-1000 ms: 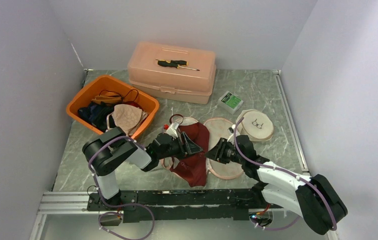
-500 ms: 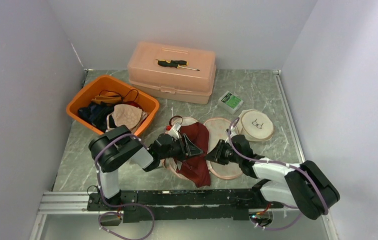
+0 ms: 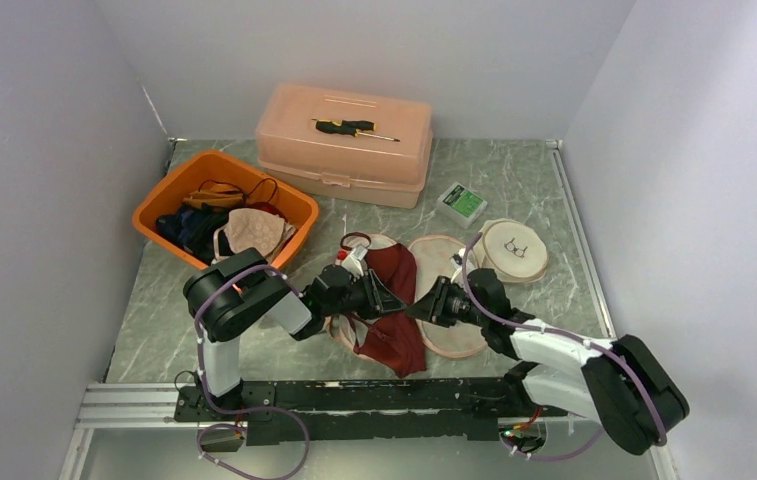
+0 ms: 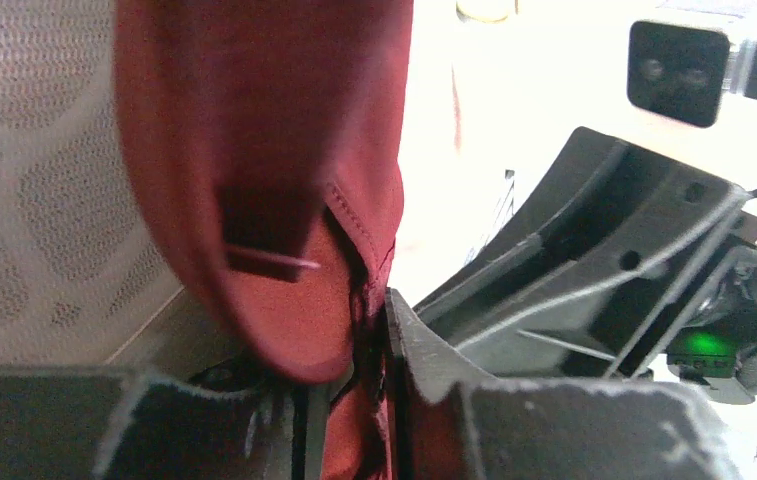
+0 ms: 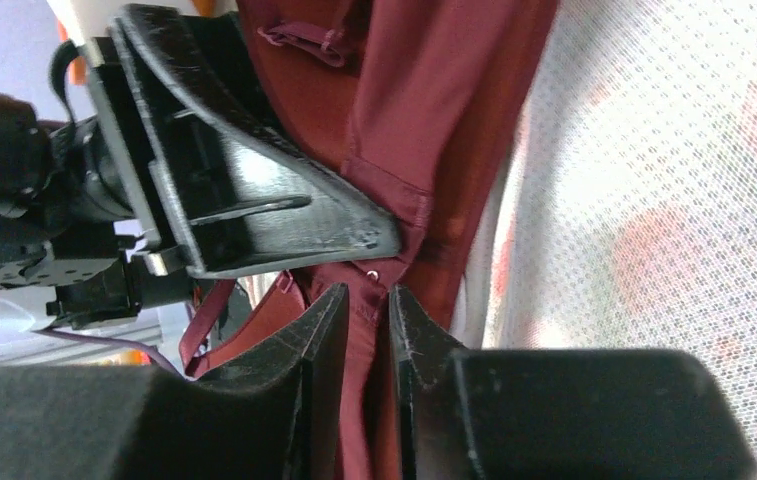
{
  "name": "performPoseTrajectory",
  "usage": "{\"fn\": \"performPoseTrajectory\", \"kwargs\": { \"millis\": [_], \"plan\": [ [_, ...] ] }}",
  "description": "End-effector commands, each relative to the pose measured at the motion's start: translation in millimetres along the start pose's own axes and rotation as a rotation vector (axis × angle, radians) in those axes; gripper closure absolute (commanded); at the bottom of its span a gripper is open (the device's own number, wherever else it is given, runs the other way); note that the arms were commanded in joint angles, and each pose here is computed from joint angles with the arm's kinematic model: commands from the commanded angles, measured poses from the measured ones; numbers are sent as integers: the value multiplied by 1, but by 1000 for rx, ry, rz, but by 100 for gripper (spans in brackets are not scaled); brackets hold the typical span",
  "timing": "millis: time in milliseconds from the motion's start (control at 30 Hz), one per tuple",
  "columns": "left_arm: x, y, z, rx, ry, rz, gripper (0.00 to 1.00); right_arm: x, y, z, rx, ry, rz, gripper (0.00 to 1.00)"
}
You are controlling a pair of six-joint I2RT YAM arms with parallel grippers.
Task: Unzip the laundry bag and remove the bra
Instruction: Pick up the bra from the laundry bag.
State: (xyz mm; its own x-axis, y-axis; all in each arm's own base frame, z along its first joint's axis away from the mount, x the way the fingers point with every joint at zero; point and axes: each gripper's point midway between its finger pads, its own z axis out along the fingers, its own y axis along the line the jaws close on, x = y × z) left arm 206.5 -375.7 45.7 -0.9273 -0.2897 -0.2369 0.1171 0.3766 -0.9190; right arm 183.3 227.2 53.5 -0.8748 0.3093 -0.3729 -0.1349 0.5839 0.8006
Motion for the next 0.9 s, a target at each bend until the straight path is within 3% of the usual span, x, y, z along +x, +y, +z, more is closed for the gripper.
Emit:
{"fn": "performPoseTrajectory", "kwargs": {
  "millis": [0, 200, 300, 433, 700, 867],
  "plan": [
    [-4, -14, 3, 21, -6, 52, 73, -10, 16, -6, -28, -33, -66, 68],
    [-3, -12, 2, 10, -2, 49, 68, -23, 10, -24, 82, -94, -110, 42],
    [-3, -13, 3, 10, -4, 47, 61, -29, 10, -35, 121, -126, -127, 39],
    [-4, -14, 5, 12, -3, 48, 60, -35, 15, -46, 123, -168, -144, 38],
    [-7, -20, 6, 21, -13, 61, 75, -36, 17, -52, 111, -196, -150, 39],
    [-10, -27, 3, 23, -19, 80, 95, -42, 23, -58, 111, -220, -171, 39]
  ]
}}
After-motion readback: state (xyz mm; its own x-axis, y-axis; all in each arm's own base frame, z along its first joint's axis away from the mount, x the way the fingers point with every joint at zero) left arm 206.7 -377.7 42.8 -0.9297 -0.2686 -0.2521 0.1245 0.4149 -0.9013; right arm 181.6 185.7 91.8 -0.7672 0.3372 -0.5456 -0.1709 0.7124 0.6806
